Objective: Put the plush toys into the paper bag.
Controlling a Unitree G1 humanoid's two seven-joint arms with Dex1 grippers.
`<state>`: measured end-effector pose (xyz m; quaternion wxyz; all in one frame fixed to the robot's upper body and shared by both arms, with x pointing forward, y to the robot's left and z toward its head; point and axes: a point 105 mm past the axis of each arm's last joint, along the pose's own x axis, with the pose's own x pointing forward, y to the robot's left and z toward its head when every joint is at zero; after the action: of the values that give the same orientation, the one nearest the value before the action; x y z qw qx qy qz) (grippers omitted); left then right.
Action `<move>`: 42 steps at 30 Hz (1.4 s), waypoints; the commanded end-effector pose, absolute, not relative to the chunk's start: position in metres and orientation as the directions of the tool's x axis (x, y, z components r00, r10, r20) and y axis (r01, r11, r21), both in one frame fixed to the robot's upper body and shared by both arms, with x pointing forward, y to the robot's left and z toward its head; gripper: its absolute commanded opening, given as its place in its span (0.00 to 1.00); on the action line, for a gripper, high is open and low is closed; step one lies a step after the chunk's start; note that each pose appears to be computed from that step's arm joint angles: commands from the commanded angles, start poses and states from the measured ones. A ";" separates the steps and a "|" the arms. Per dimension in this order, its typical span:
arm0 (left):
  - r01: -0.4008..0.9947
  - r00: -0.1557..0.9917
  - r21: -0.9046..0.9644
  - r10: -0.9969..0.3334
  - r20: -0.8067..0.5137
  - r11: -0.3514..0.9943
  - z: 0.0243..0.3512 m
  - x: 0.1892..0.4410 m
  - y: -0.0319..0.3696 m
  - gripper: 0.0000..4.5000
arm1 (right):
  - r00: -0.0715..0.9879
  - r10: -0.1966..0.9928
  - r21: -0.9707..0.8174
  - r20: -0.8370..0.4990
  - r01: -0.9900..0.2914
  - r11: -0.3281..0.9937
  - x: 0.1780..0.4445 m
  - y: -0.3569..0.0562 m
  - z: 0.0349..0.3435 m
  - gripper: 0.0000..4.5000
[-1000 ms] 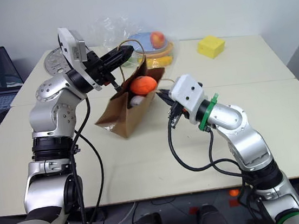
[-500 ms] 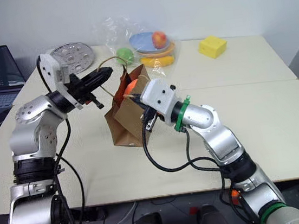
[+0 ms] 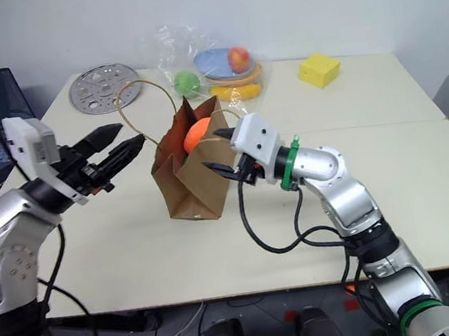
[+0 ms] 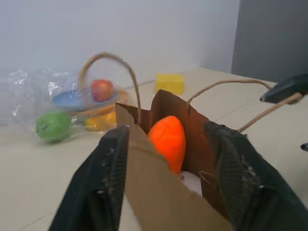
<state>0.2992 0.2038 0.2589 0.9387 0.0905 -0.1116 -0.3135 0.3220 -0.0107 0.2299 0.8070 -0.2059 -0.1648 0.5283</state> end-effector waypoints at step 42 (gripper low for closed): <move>0.367 0.909 0.124 -0.384 0.162 0.922 0.156 0.305 0.162 0.25 | 0.472 0.882 -0.188 -0.021 -0.868 0.460 0.281 -0.082 0.258 1.00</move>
<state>0.3029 0.1551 0.1489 0.9755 0.0366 -0.0757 -0.2032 0.2858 -0.0789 0.2494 0.8513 -0.0756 -0.0134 0.5190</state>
